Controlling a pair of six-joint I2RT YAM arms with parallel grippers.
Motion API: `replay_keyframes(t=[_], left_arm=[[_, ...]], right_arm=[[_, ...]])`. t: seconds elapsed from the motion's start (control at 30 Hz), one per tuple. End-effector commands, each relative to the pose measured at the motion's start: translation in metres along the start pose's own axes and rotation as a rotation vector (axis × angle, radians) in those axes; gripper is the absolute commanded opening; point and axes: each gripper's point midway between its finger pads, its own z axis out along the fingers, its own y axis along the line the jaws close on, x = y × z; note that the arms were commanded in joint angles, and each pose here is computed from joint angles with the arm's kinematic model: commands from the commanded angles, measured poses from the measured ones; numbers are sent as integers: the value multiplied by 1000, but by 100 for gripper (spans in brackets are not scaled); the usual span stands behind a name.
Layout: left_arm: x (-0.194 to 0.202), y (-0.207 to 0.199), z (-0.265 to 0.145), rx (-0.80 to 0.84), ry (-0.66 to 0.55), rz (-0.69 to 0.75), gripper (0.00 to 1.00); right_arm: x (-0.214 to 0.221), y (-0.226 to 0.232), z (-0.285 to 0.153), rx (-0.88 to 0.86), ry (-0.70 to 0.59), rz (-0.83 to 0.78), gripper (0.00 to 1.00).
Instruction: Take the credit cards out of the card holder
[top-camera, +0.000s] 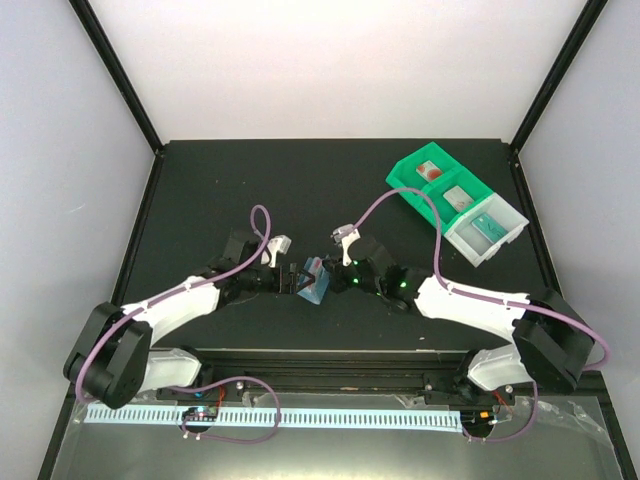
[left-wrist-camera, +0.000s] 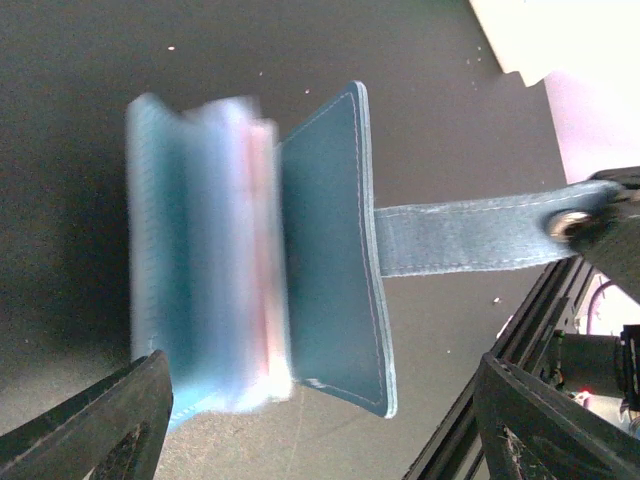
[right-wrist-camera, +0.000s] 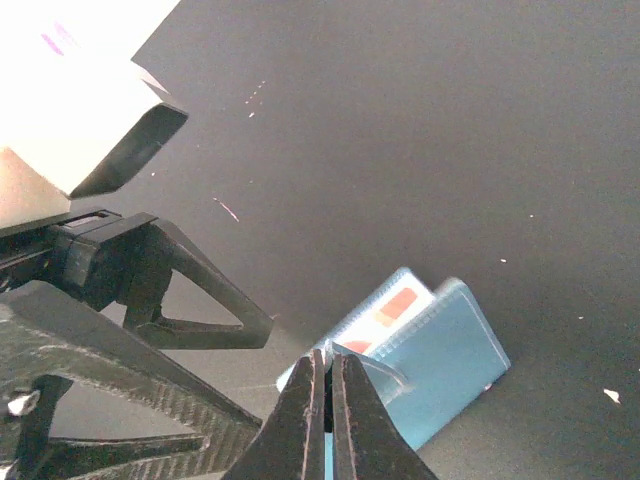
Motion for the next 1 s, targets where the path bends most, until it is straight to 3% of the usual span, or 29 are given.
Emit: replay_keyframes(t=[0.0, 0.47, 0.6, 0.97], left_arm=[[-11, 1, 7, -4, -9, 47, 83], [-2, 42, 9, -180, -19, 7, 75], [-2, 42, 10, -179, -11, 8, 73], [0, 36, 22, -109, 14, -17, 69]], right_arm=[[0, -1, 3, -10, -3, 6, 1], [69, -82, -16, 269, 96, 112, 1], [85, -109, -20, 379, 97, 132, 1], [100, -130, -25, 452, 109, 201, 1]])
